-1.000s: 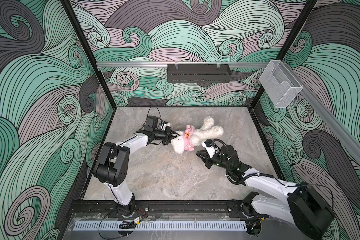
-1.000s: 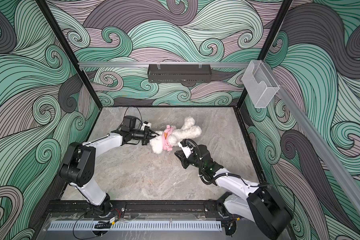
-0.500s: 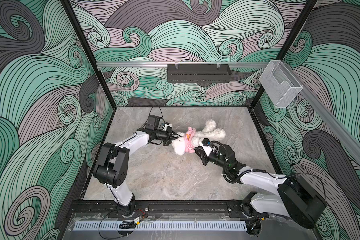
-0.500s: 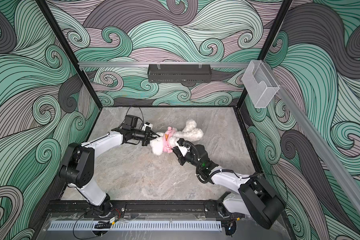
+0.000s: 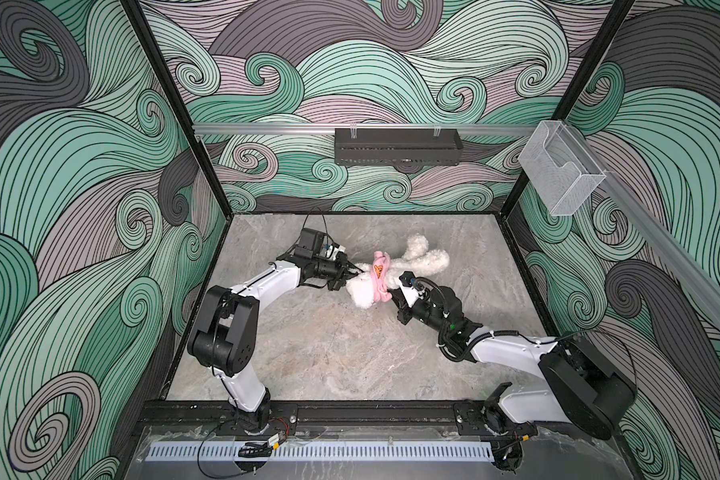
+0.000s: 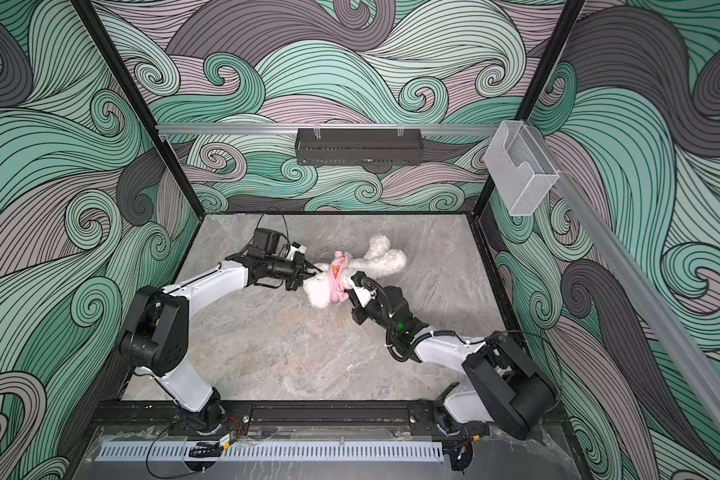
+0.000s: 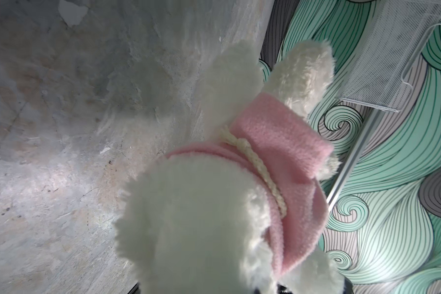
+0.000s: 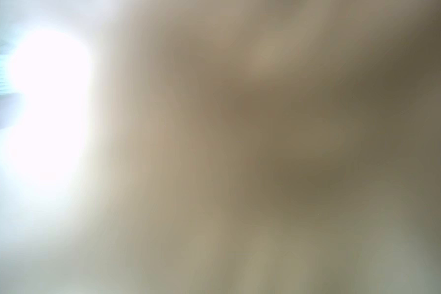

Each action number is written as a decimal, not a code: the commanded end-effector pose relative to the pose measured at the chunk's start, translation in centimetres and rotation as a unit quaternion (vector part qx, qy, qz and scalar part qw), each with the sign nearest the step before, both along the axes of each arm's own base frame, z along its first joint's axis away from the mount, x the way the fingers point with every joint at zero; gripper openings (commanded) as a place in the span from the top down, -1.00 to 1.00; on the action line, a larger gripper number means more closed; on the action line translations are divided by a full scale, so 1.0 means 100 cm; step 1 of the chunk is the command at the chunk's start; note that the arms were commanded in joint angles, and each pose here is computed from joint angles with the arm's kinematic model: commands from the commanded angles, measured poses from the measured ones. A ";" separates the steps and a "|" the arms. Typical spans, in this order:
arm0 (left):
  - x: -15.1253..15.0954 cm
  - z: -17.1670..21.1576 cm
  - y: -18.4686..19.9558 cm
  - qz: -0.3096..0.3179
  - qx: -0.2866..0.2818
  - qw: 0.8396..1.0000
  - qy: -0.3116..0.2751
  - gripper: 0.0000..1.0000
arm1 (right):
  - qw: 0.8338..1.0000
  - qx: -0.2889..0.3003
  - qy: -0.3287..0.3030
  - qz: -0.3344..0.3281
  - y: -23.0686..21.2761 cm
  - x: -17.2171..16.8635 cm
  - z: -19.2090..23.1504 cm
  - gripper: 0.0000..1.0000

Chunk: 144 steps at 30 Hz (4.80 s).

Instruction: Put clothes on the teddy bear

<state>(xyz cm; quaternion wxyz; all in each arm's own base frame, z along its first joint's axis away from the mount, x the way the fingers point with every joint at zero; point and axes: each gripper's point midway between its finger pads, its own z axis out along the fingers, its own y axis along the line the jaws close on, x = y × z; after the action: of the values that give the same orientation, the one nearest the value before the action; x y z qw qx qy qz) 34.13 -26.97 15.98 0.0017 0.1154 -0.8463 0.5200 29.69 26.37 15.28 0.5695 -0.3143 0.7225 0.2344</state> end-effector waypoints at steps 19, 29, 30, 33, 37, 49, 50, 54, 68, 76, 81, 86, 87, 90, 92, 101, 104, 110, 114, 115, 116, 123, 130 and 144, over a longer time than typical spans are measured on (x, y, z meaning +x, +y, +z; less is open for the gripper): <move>-0.032 -0.085 0.085 -0.104 0.512 0.849 -0.074 1.00 | 0.946 0.077 -0.061 -0.308 -0.107 0.020 0.056 1.00; -0.013 -0.085 0.068 -0.118 0.538 0.830 -0.088 1.00 | 0.981 0.189 -0.034 -0.019 -0.013 -0.020 0.090 1.00; -0.011 -0.083 0.064 -0.121 0.538 0.829 -0.093 1.00 | 0.980 0.195 -0.030 -0.026 -0.014 -0.017 0.092 1.00; -0.012 -0.085 0.059 -0.137 0.548 0.818 -0.107 1.00 | 0.968 0.231 -0.002 -0.093 -0.042 0.002 0.089 1.00; -0.020 -0.096 0.061 -0.163 0.562 0.801 -0.122 1.00 | 0.925 0.272 0.050 -0.259 -0.114 0.027 0.061 1.00; -0.018 -0.085 0.034 -0.162 0.482 0.826 -0.244 1.00 | 0.896 0.204 0.170 -0.357 -0.173 0.039 -0.023 1.00; -0.015 -0.081 0.029 -0.153 0.465 0.835 -0.251 1.00 | 0.914 0.184 0.181 -0.314 -0.157 0.040 -0.024 1.00; -0.001 -0.073 0.020 -0.125 0.443 0.852 -0.250 1.00 | 0.954 0.133 0.250 -0.102 -0.085 0.024 -0.031 1.00; 0.037 -0.031 0.002 -0.057 0.374 0.841 -0.386 1.00 | 0.929 0.174 0.327 -0.004 -0.055 0.009 0.036 0.23; 0.029 -0.016 0.005 -0.060 0.360 0.818 -0.444 1.00 | 0.894 0.191 0.405 0.028 -0.013 0.030 0.008 0.65; 0.026 -0.017 0.004 -0.066 0.355 0.819 -0.446 1.00 | 0.884 0.204 0.421 0.019 -0.004 0.043 -0.006 0.55; 0.024 -0.015 0.000 -0.074 0.345 0.820 -0.452 1.00 | 0.878 0.208 0.432 0.004 -0.001 0.054 -0.023 0.47; 0.023 -0.015 0.000 -0.076 0.344 0.819 -0.452 1.00 | 0.876 0.212 0.432 0.006 0.000 0.055 -0.024 0.44; 0.021 -0.014 -0.003 -0.082 0.337 0.820 -0.455 1.00 | 0.872 0.216 0.438 0.007 0.004 0.060 -0.031 0.40; 0.019 -0.015 -0.005 -0.088 0.332 0.821 -0.456 1.00 | 0.871 0.216 0.440 0.011 0.008 0.062 -0.034 0.39; 0.009 -0.014 -0.018 -0.121 0.292 0.813 -0.488 1.00 | 0.873 0.231 0.429 -0.006 0.014 0.081 -0.042 0.82; 0.013 -0.013 -0.008 -0.108 0.319 0.806 -0.486 1.00 | 0.880 0.230 0.411 -0.066 -0.012 0.088 -0.046 1.00; -0.005 -0.006 -0.001 -0.106 0.294 0.763 -0.566 1.00 | 0.887 0.200 0.344 -0.233 -0.091 0.084 -0.054 1.00; -0.018 -0.019 0.002 -0.146 0.297 0.737 -0.589 1.00 | 0.881 0.207 0.305 -0.295 -0.126 0.079 -0.049 1.00; -0.023 -0.025 0.002 -0.164 0.297 0.734 -0.588 1.00 | 0.878 0.210 0.300 -0.309 -0.134 0.078 -0.049 1.00; -0.028 -0.019 0.002 -0.174 0.290 0.724 -0.601 1.00 | 0.869 0.218 0.298 -0.329 -0.147 0.076 -0.050 1.00; -0.050 -0.042 0.005 -0.266 0.304 0.688 -0.603 1.00 | 0.833 0.285 0.300 -0.367 -0.198 0.074 -0.049 1.00; -0.057 -0.054 -0.016 -0.323 0.281 0.664 -0.613 1.00 | 0.886 0.321 0.301 -0.145 -0.123 0.085 0.005 1.00; -0.085 -0.076 -0.048 -0.452 0.261 0.627 -0.578 1.00 | 0.849 0.320 0.368 -0.204 -0.133 0.100 -0.012 1.00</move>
<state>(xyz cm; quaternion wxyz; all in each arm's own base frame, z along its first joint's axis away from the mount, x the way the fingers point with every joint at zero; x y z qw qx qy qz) 30.40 -33.11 12.55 -0.3858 -0.5581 -0.7184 0.1537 36.64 17.83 13.87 0.3093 0.0551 0.8071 0.4998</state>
